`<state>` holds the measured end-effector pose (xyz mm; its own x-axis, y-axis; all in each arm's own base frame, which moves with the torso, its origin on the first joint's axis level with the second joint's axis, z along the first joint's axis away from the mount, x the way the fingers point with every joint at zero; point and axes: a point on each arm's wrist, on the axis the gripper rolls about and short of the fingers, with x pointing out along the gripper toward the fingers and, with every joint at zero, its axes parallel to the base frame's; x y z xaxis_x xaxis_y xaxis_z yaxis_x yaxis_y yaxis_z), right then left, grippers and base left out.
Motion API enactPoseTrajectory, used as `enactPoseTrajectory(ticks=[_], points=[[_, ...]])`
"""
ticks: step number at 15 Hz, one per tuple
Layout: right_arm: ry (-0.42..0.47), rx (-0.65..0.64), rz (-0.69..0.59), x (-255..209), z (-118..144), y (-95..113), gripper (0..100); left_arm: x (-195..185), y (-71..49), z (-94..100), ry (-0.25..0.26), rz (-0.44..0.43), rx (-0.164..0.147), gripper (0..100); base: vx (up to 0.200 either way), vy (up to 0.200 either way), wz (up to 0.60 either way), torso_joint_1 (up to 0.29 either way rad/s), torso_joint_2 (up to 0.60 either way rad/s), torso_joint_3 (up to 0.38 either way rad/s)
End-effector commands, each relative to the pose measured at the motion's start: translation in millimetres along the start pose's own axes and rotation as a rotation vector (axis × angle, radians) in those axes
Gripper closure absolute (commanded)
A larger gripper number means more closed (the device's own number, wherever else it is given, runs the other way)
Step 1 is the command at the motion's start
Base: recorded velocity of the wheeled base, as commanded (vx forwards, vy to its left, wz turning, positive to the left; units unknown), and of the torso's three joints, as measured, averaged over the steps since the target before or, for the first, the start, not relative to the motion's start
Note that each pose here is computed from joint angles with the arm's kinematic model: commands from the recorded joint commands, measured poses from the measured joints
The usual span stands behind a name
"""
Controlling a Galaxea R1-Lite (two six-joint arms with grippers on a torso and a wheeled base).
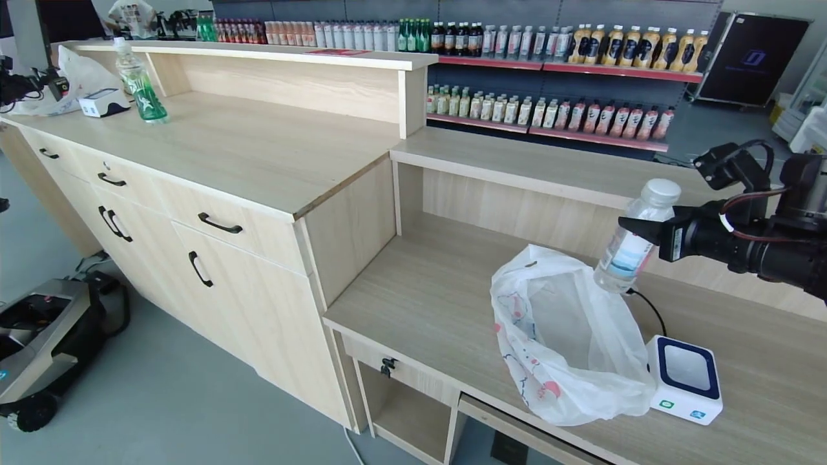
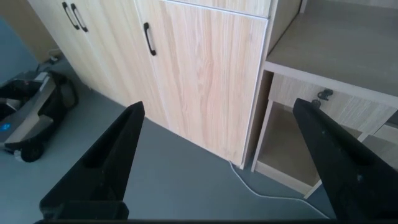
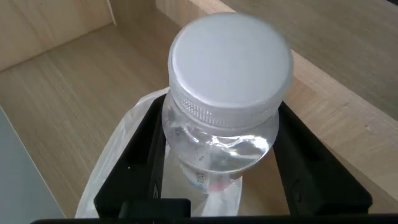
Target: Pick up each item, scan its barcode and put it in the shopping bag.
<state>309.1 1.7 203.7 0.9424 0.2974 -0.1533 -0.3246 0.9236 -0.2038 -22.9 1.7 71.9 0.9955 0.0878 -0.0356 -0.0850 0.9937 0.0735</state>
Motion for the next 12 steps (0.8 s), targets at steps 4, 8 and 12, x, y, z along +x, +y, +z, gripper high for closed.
enactPoseTrajectory(ticks=[4, 8, 12], points=[[0.047, 0.012, 0.05, 69.6, -70.5, 9.1, 100, 0.0, 0.0, 0.0, 0.0, 0.001, 0.0, 0, 0.0, 0.0, 0.0, 0.0, 0.0, 0.0], [0.031, 0.002, 0.081, 90.4, -84.9, 19.9, 100, 0.0, 0.0, 0.0, 0.0, 0.0, 0.0, 0, 0.0, 0.0, 0.0, 0.0, 0.0, 0.0], [0.006, -0.008, 0.099, 103.7, -99.2, 30.2, 100, 0.0, 0.0, 0.0, 0.0, 0.001, 0.0, 0, 0.0, 0.0, 0.0, 0.0, 0.0, 0.0]])
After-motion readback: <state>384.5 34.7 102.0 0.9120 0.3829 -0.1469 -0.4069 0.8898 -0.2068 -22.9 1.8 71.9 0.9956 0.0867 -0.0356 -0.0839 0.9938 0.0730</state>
